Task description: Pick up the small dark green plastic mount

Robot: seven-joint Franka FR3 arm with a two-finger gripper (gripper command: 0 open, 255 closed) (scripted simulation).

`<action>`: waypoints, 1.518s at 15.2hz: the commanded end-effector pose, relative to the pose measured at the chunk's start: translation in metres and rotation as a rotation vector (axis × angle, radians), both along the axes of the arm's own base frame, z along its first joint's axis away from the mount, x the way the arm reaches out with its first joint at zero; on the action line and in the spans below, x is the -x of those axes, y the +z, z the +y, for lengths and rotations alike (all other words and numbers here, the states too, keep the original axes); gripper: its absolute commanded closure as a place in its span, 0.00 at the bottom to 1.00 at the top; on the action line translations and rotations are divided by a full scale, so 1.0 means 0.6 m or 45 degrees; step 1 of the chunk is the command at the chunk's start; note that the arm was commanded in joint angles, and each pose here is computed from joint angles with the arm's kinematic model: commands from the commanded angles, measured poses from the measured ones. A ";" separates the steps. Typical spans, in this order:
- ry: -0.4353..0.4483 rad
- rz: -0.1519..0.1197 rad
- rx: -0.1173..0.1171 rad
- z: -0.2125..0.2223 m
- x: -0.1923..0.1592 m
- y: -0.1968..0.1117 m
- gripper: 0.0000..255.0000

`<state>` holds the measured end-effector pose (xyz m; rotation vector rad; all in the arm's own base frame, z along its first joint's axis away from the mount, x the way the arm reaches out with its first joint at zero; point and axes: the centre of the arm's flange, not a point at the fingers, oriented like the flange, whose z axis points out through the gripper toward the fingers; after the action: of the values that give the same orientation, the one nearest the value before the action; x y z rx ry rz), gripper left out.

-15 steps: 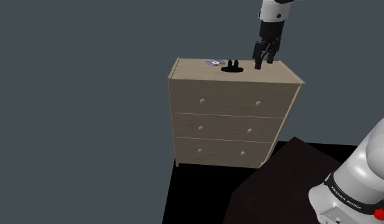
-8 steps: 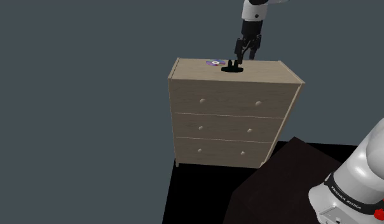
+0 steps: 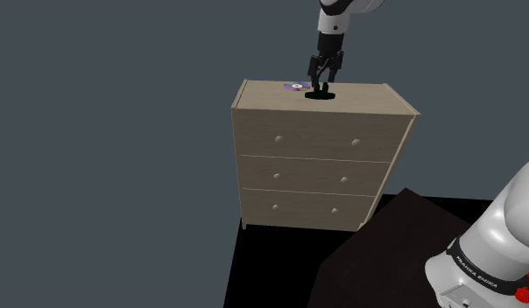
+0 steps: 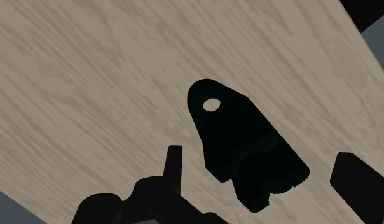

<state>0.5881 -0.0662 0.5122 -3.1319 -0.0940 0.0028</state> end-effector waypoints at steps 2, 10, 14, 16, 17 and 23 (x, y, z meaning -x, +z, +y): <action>0.000 -0.001 0.000 0.002 0.000 -0.026 0.00; 0.000 -0.001 0.000 0.002 -0.001 -0.039 1.00; 0.000 -0.001 0.000 0.002 -0.001 -0.039 1.00; 0.000 -0.001 0.000 0.002 0.000 -0.031 1.00; 0.000 -0.001 0.000 0.002 0.000 -0.022 1.00; 0.000 -0.001 0.000 0.002 0.000 0.031 1.00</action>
<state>0.5886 -0.0652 0.5246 -3.1318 -0.0940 0.0007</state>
